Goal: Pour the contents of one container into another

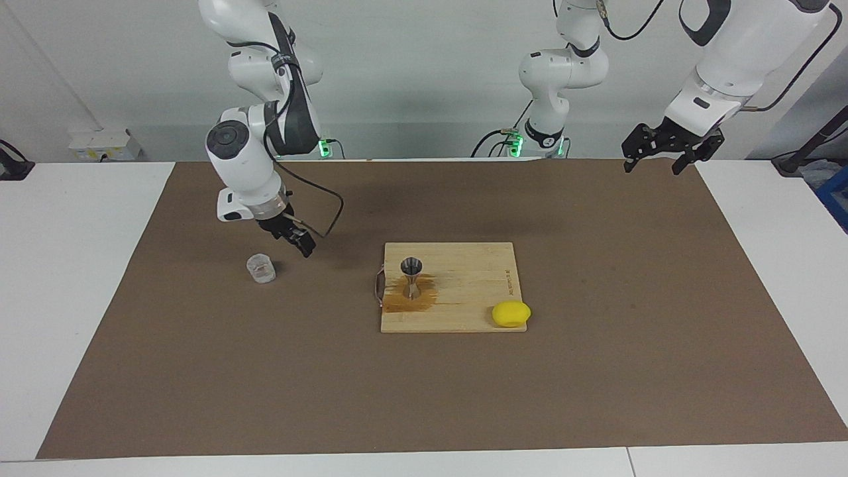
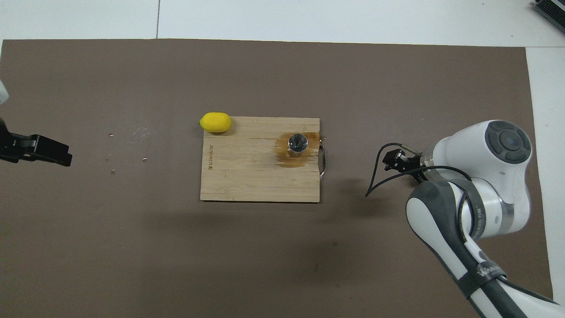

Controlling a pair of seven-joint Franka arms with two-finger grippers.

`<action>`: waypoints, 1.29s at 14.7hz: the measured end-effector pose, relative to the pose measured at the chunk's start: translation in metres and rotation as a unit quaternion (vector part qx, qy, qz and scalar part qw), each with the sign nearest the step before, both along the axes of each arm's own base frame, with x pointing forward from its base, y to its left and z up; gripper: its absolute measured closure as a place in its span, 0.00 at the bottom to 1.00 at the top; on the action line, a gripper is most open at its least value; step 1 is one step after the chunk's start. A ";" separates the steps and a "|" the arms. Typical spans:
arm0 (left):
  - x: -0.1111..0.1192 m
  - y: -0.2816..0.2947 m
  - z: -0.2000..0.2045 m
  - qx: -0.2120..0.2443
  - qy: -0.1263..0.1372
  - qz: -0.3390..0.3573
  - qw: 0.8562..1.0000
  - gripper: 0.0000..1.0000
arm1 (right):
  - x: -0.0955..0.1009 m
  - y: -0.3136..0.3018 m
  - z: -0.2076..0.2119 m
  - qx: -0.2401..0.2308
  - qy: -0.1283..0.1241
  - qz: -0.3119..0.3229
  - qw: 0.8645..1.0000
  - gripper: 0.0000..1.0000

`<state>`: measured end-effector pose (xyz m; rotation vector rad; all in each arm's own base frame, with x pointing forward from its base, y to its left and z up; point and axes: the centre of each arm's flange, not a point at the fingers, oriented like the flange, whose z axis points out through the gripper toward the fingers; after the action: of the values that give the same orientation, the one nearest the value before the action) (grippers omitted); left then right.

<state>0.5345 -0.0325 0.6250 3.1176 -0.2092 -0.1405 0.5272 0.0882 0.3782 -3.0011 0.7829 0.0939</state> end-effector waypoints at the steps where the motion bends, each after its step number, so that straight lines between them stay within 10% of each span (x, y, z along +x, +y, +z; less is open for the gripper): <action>1: 0.000 0.000 0.000 0.000 0.000 0.000 1.000 0.00 | 0.000 0.001 0.005 -0.001 -0.004 0.025 1.000 0.00; 12: 0.000 0.000 0.000 0.000 0.000 0.000 1.000 0.00 | 0.009 -0.055 0.222 -0.023 -0.027 0.096 0.995 0.00; 19: 0.000 0.000 0.000 0.000 0.000 0.000 1.000 0.00 | 0.009 -0.074 0.231 -0.034 -0.002 0.121 0.992 0.00</action>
<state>0.5345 -0.0325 0.6250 3.1176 -0.2092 -0.1405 0.5359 0.0143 0.6093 -3.1458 0.4267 0.0690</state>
